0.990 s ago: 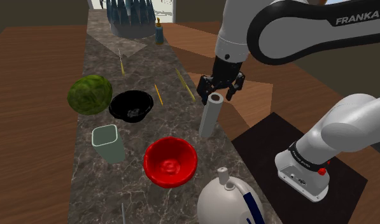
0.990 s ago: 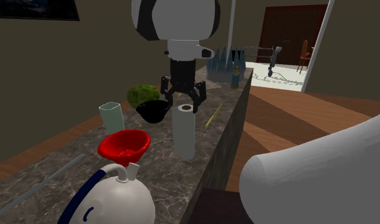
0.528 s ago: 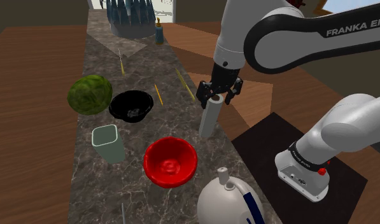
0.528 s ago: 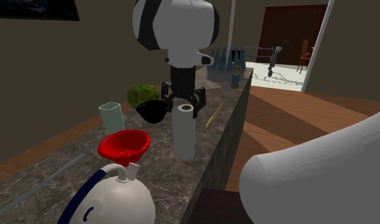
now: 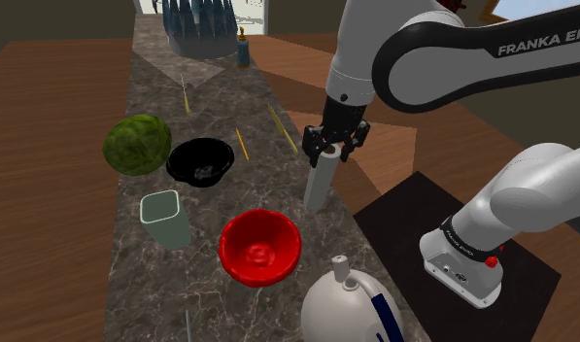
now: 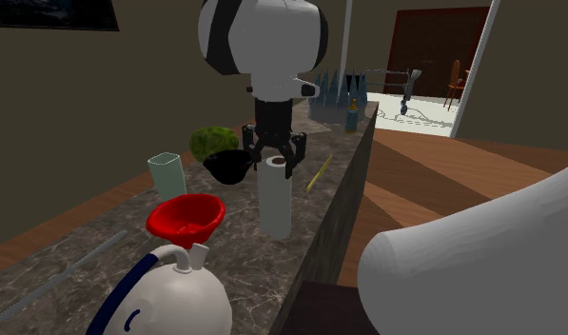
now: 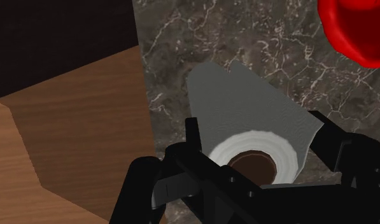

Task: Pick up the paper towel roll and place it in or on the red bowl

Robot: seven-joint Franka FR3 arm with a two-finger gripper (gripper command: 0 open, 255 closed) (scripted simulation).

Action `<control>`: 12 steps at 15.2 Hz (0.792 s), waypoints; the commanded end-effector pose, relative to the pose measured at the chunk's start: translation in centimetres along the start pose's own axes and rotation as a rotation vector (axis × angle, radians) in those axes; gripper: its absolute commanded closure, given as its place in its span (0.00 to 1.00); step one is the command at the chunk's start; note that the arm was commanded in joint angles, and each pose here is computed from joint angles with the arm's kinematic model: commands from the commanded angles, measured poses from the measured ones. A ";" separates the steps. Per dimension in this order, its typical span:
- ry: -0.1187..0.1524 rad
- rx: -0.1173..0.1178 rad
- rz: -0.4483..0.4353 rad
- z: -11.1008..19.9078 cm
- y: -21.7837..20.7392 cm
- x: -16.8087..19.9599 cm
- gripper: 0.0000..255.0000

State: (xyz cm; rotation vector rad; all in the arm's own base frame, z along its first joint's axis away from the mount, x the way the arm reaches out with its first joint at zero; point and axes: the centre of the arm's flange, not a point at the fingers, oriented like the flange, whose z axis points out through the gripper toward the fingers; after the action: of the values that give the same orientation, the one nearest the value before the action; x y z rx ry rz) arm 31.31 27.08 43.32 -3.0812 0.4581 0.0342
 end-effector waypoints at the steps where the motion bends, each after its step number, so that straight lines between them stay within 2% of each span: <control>1: 0.000 0.000 0.000 0.0 0.0 0.0 1.00; 6: 0.000 0.000 0.000 0.0 0.0 0.0 1.00; 12: 0.000 0.000 0.000 -3.1 -0.1 -0.1 1.00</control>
State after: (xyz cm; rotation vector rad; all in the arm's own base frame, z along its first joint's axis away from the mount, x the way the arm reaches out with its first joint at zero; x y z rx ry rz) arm 31.35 27.09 45.96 -3.0810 0.4580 0.0342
